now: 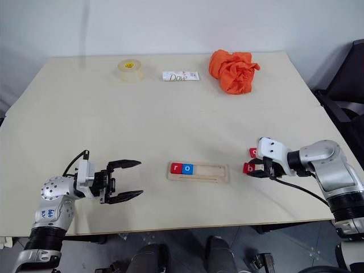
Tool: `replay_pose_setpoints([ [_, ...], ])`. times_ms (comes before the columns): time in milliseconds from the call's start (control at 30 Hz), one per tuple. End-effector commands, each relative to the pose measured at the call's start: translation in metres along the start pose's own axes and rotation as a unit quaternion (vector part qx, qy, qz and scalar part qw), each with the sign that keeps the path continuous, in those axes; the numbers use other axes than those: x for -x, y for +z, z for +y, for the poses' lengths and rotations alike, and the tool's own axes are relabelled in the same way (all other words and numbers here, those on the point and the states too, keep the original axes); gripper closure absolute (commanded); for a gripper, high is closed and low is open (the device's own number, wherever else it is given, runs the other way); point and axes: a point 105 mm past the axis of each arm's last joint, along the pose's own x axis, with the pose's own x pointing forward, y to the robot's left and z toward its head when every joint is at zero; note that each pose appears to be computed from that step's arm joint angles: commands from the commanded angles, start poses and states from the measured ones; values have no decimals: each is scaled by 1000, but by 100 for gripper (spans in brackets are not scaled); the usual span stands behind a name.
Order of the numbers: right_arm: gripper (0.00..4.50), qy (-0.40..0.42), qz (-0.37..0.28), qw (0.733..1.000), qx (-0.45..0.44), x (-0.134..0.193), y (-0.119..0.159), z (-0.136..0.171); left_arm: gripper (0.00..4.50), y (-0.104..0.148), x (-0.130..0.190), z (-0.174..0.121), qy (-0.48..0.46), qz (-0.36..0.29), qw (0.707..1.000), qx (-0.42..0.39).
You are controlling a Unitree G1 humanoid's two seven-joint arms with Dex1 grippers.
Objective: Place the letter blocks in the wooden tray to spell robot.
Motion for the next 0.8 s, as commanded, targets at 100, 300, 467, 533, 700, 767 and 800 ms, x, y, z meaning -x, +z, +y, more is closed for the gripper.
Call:
replay_pose_setpoints([
  [100, 304, -8, -32, 999, 4, 11, 56, -1, 0, 5, 2, 4, -13, -4, 1000, -6],
  [300, 304, 5, -31, 999, 19, -17, 90, 10, 0, 4, 3, 9, -20, 0, 1000, -10],
  [467, 304, 39, -29, 999, 18, -51, 113, 24, 0, 4, -2, 9, -21, -7, 1000, -14],
  [533, 304, 49, -24, 998, 23, -58, 116, 28, 0, 3, -4, 7, -24, -8, 1000, -12],
  [700, 304, 71, 5, 996, 49, -71, 117, 36, 0, 4, -6, 2, -24, -11, 1000, -12],
  [767, 304, 74, 20, 996, 55, -75, 112, 38, 0, 4, -6, 1, -22, -11, 1000, -12],
  [800, 304, 74, 25, 995, 56, -76, 111, 38, 0, 4, -6, 0, -20, -12, 1000, -11],
])
